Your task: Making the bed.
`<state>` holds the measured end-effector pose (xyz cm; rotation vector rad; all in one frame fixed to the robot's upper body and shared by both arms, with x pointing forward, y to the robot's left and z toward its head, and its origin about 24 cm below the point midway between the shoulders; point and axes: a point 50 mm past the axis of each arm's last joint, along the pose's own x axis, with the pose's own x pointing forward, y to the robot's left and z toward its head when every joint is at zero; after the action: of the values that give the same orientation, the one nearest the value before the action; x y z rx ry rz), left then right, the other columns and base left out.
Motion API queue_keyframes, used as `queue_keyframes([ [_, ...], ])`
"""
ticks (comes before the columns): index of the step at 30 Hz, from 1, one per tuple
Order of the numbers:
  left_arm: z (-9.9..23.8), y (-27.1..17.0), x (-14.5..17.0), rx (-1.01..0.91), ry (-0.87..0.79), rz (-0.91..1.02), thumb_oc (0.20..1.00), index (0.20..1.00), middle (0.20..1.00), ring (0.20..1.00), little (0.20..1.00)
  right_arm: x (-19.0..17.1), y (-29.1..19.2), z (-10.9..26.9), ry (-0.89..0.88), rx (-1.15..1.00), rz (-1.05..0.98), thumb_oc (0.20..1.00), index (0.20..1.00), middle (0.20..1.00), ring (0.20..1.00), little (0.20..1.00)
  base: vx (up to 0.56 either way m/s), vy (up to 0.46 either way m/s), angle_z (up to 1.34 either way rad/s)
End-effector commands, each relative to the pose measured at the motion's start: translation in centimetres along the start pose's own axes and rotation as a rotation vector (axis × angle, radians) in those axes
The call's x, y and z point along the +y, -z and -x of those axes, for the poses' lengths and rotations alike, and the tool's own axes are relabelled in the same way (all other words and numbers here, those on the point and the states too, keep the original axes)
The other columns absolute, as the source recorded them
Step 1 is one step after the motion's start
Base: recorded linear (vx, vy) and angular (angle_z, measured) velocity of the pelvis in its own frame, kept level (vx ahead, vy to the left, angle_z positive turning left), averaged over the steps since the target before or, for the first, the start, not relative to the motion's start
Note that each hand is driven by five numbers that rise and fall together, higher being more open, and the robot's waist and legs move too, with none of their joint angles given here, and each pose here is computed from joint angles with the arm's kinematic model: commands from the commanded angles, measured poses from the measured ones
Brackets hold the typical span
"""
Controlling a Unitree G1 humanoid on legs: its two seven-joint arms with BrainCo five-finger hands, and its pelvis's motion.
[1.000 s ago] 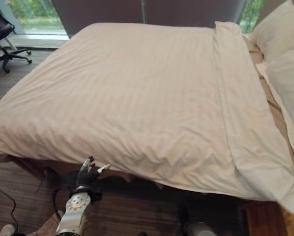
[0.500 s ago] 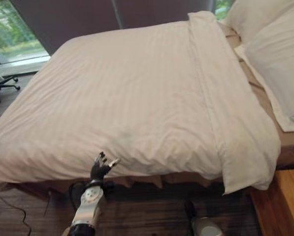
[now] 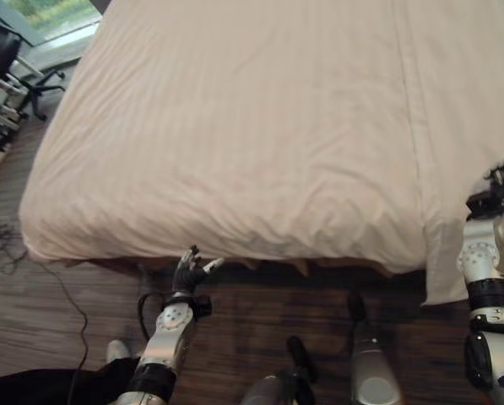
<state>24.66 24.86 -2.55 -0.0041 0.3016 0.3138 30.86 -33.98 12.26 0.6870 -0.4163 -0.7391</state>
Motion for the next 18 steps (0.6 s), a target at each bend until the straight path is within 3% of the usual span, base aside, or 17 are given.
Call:
queue_keyframes([
  [1,-0.7,-0.7,3.2,-0.021,-0.089,0.039,1.0,1.0,1.0,1.0,1.0,-7.1,2.2,2.1,0.213,0.095,0.0,0.2,0.2,0.2,0.2,0.2,0.05,0.054,0.01],
  [2,-0.7,-0.7,3.2,-0.021,-0.088,0.038,1.0,1.0,1.0,1.0,1.0,-7.2,2.2,2.1,0.213,0.096,-0.001,0.2,0.2,0.2,0.2,0.2,0.06,0.059,0.04],
  [4,-0.8,0.4,2.9,0.029,-0.104,0.053,1.0,1.0,1.0,1.0,1.0,-15.3,3.2,5.9,0.44,0.225,0.185,0.2,0.2,0.2,0.2,0.2,0.07,0.085,0.0],
  [9,-0.5,1.3,2.5,0.07,-0.118,0.08,1.0,1.0,1.0,1.0,1.0,-20.7,1.2,9.0,0.591,0.267,0.336,0.2,0.2,0.2,0.2,0.2,0.04,0.062,-0.23],
  [12,-0.4,1.5,2.3,0.079,-0.115,0.088,1.0,1.0,1.0,1.0,1.0,-21.8,0.6,9.8,0.588,0.308,0.441,0.2,0.2,0.2,0.2,0.2,-0.04,0.028,-0.37],
  [13,-0.4,1.4,1.8,0.074,-0.103,0.076,1.0,1.0,1.0,1.0,1.0,-21.6,1.0,10.1,0.503,0.375,0.571,1.0,1.0,1.0,1.0,1.0,-0.03,0.026,-0.32],
  [18,-0.9,-1.3,0.0,-0.041,-0.028,0.047,1.0,1.0,1.0,1.0,1.0,-17.3,3.1,9.8,0.052,0.476,0.977,1.0,1.0,1.0,1.0,1.0,-0.07,0.027,-0.24],
])
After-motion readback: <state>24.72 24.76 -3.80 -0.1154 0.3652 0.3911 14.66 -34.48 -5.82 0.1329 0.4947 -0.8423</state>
